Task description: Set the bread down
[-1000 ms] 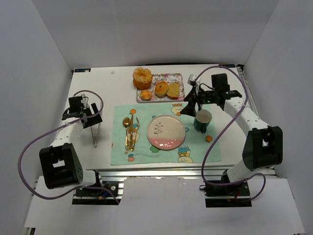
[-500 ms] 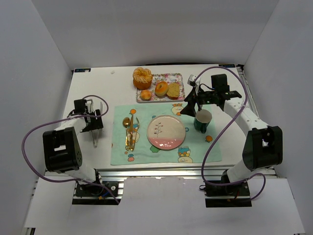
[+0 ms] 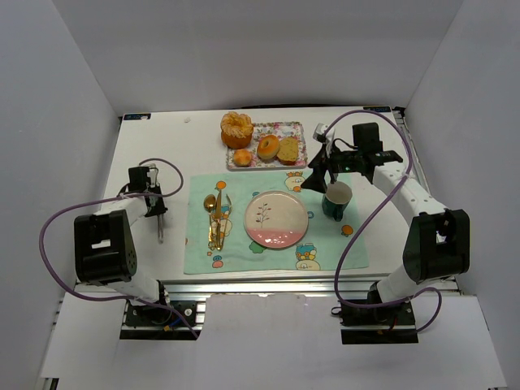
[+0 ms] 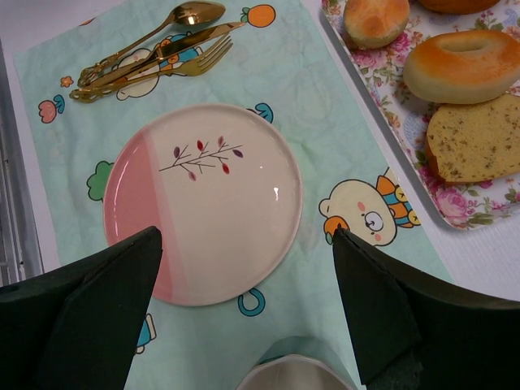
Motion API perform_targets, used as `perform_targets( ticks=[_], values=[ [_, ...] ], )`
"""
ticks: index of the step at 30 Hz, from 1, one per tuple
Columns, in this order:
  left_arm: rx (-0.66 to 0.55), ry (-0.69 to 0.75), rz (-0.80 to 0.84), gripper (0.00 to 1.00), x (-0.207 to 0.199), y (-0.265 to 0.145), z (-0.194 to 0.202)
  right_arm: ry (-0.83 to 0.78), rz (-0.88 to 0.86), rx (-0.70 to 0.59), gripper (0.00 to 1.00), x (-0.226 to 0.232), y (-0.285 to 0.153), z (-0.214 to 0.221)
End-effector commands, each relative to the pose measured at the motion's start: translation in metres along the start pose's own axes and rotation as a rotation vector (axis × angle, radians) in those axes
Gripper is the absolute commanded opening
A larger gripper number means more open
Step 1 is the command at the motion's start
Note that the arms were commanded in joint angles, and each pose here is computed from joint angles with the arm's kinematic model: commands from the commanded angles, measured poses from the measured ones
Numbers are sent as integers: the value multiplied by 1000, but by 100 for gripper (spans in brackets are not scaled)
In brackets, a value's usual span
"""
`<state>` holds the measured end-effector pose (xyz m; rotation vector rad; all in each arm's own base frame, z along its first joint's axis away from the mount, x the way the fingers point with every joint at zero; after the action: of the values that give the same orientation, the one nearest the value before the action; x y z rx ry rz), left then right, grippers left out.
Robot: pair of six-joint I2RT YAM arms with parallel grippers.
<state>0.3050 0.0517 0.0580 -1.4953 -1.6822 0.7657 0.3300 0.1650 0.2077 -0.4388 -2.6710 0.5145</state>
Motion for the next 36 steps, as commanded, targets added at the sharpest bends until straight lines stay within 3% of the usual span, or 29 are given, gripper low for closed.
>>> perform_targets(
  ticks=[1, 3, 6, 12, 17, 18, 25, 36],
  values=[
    [37, -21, 6, 24, -4, 1, 14, -39, 20, -28, 89, 0, -8, -17],
    [-24, -43, 13, 5, -5, -7, 2, -42, 23, -29, 89, 0, -9, -17],
    [-117, -102, 80, 1, -12, -21, -23, -47, 33, -32, 89, -1, -12, -19],
    [-348, -258, 374, 14, -68, -88, -97, -51, 59, -47, 90, -3, -20, -23],
    [-403, -381, 626, 28, -135, -127, -128, -34, 75, -73, 89, -7, -27, -29],
    [-385, -392, 715, 29, -161, -139, -134, -32, 83, -87, 89, -10, -32, -32],
    [-322, -356, 876, 35, -222, -148, -150, -13, 100, -113, 89, -18, -43, -35],
    [-212, -370, 982, 42, -268, -139, -157, 8, 120, -125, 89, -23, -50, -28]
  ],
)
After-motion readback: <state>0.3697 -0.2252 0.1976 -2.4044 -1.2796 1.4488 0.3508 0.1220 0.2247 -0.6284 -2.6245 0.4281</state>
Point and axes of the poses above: each gripper's point midway between its finger pads, its own y axis out along the fingers, its own x axis along the line the jaws close on, z = x × y, the point moved 5 cm from there along -y, back along the fingers, and after that the axes turned 13 degrees about y, right-handed, at the moved point
